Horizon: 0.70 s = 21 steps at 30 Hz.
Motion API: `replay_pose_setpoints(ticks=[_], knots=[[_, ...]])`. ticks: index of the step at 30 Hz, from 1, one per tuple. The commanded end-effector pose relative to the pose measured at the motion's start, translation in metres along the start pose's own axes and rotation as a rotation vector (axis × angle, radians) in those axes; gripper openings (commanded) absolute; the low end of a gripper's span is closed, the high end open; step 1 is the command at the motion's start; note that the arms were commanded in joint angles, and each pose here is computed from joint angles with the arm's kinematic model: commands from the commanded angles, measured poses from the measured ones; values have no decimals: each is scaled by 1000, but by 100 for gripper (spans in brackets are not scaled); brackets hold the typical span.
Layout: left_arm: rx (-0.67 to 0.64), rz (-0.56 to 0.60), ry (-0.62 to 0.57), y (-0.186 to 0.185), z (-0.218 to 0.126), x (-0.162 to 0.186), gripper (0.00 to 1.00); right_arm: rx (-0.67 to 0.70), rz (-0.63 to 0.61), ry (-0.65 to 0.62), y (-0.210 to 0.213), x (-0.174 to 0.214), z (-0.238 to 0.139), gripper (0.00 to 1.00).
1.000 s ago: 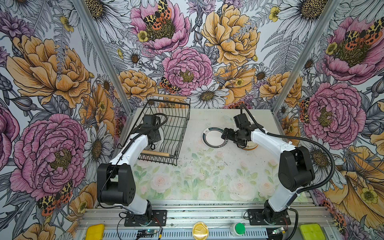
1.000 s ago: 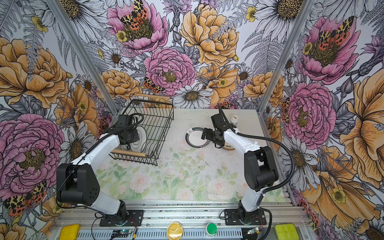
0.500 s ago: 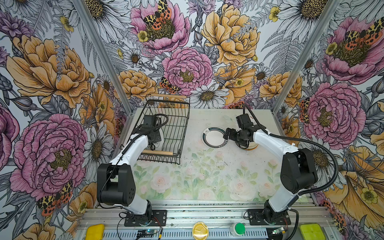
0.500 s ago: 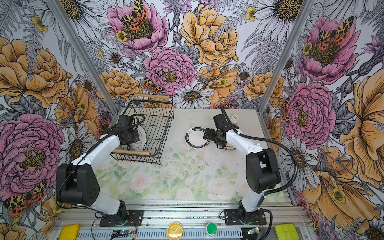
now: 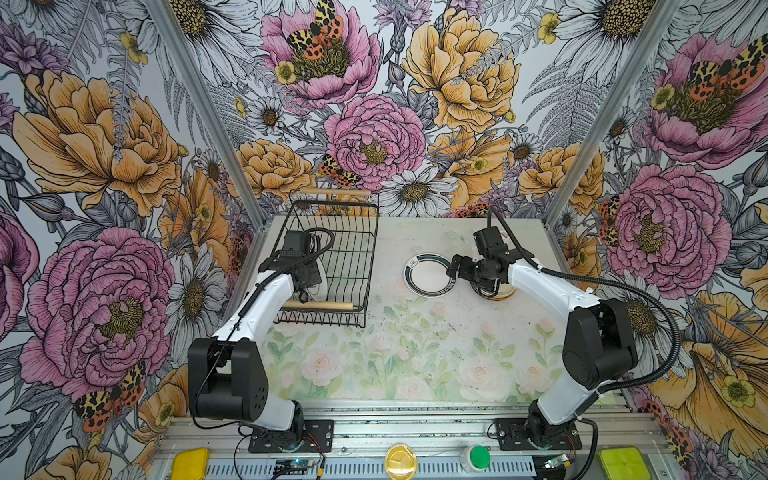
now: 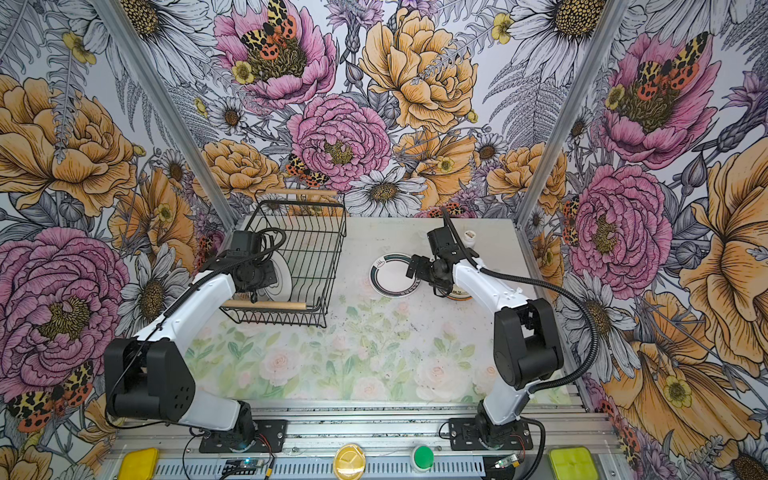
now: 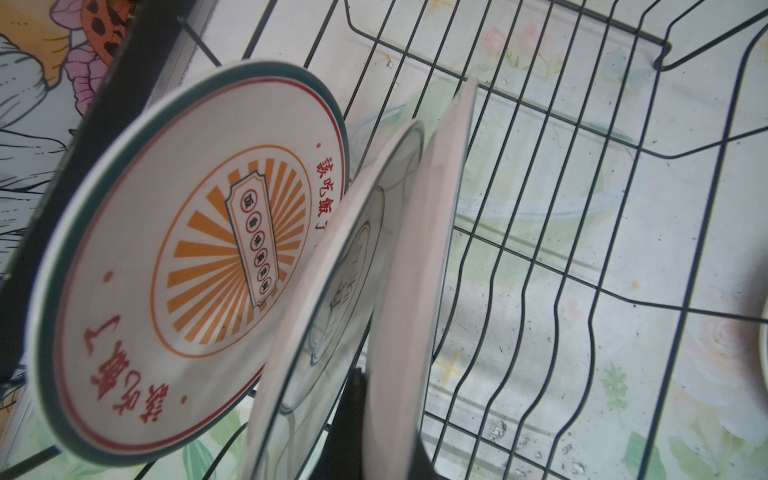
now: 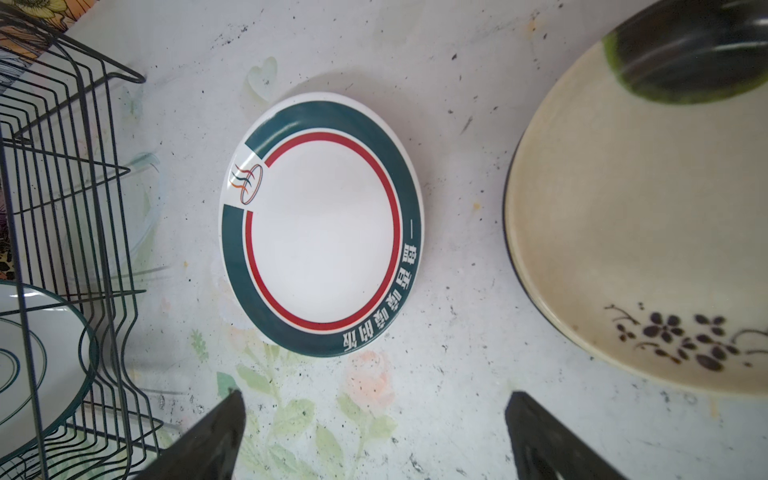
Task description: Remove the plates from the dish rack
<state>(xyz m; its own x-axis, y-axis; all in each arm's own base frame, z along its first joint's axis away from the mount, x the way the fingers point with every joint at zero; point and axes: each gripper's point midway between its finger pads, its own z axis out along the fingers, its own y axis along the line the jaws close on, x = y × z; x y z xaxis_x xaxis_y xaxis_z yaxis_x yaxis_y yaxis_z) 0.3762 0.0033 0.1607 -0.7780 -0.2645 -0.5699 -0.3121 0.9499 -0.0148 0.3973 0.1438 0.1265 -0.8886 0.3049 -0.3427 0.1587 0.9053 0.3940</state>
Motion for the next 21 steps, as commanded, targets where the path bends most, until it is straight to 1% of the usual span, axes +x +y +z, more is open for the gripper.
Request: replay_pose_setpoints(ticks=[1, 6, 9, 10, 15, 18, 21], knots=[[72, -12, -37, -14, -25, -8, 1, -28, -17, -45, 5, -8, -14, 99], [92, 1, -72, -18, -53, -17, 0, -35, -23, -62, 8, -13, -19, 99], [102, 19, -107, -22, -80, -25, 0, -42, -27, -73, 9, -17, -23, 99], [77, 21, -139, -18, -92, -32, 0, -43, -28, -75, 9, -18, -24, 99], [89, 14, -236, -12, -139, -54, 0, -46, -33, -83, 9, -21, -26, 99], [118, -14, -305, -10, -168, -68, 0, -33, -36, -103, 5, -24, -30, 99], [186, -93, -371, -10, -200, -79, 0, -5, -42, -145, -2, -29, -41, 99]])
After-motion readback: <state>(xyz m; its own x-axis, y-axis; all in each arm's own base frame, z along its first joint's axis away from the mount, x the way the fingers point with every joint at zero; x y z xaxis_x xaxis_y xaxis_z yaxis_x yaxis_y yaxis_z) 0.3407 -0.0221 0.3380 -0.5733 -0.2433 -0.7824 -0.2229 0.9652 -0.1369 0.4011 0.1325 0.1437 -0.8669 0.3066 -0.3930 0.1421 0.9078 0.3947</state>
